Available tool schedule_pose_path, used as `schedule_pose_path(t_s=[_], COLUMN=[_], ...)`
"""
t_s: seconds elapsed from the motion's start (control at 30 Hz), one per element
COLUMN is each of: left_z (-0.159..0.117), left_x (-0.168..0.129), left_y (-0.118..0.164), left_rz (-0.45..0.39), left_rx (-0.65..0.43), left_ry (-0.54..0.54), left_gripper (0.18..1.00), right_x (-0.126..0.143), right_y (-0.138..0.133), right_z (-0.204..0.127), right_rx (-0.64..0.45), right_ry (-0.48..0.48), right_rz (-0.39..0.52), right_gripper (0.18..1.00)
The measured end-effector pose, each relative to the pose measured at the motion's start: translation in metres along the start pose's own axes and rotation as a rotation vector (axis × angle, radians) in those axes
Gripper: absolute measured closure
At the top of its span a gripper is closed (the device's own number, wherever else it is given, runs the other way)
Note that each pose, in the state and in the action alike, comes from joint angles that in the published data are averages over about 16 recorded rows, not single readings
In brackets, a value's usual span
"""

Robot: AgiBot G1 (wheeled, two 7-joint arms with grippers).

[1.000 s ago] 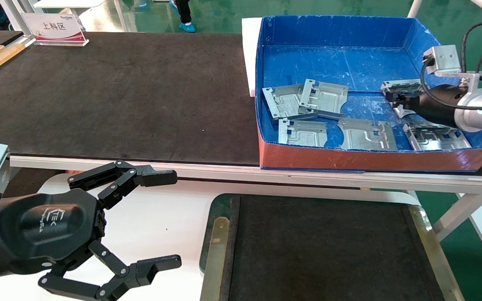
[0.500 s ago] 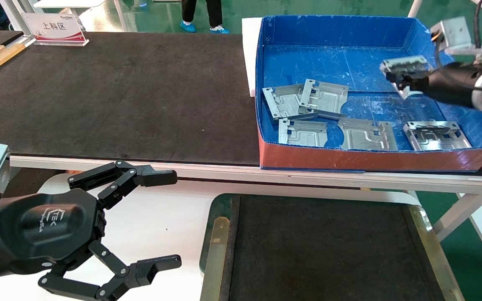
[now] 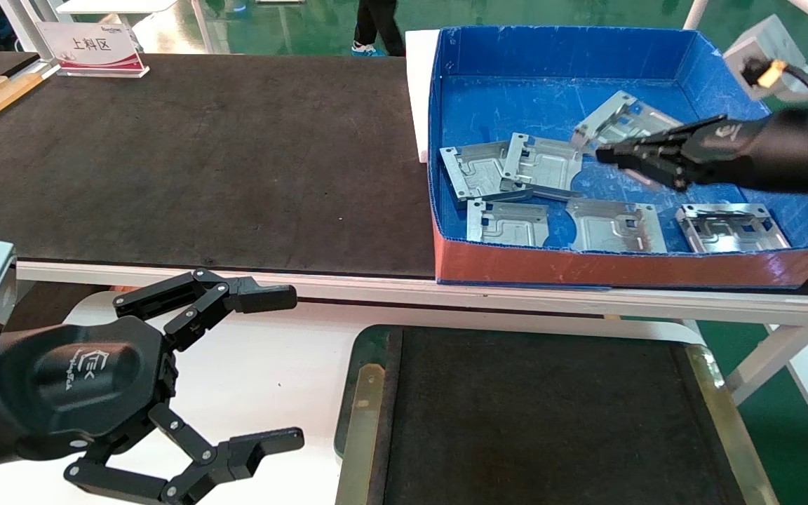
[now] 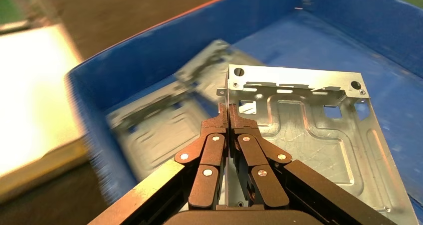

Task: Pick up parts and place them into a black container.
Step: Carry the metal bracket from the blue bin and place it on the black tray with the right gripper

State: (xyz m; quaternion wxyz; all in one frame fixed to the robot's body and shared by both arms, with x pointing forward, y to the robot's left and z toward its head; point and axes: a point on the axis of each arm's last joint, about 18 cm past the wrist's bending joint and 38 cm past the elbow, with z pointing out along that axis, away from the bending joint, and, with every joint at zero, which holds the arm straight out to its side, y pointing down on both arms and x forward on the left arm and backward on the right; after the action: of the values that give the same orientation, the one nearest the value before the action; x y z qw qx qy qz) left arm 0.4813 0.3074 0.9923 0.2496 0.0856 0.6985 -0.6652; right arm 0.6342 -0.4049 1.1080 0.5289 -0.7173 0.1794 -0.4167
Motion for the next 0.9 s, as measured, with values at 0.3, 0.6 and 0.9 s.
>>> schedule_pose_path(t_s=[0.3,0.6,0.9], left_z=[0.0,0.0,0.0], left_x=[0.0,0.0,0.0], left_y=[0.0,0.0,0.0], left_rz=[0.0,0.0,0.0], left_rx=[0.0,0.0,0.0], left_ry=[0.0,0.0,0.0], left_gripper=[0.184,0.184,0.184], right_x=[-0.024,-0.057,-0.109], right_y=[-0.011,-0.022,-0.013], right_z=[-0.021,-0.027,-0.027], right_rx=[0.035,0.086,0.1], right_ry=[-0.138,-0.254,-0.412], right_rz=[-0.141,-0.214,-0.214], right_gripper=[0.987,0.987,0.987])
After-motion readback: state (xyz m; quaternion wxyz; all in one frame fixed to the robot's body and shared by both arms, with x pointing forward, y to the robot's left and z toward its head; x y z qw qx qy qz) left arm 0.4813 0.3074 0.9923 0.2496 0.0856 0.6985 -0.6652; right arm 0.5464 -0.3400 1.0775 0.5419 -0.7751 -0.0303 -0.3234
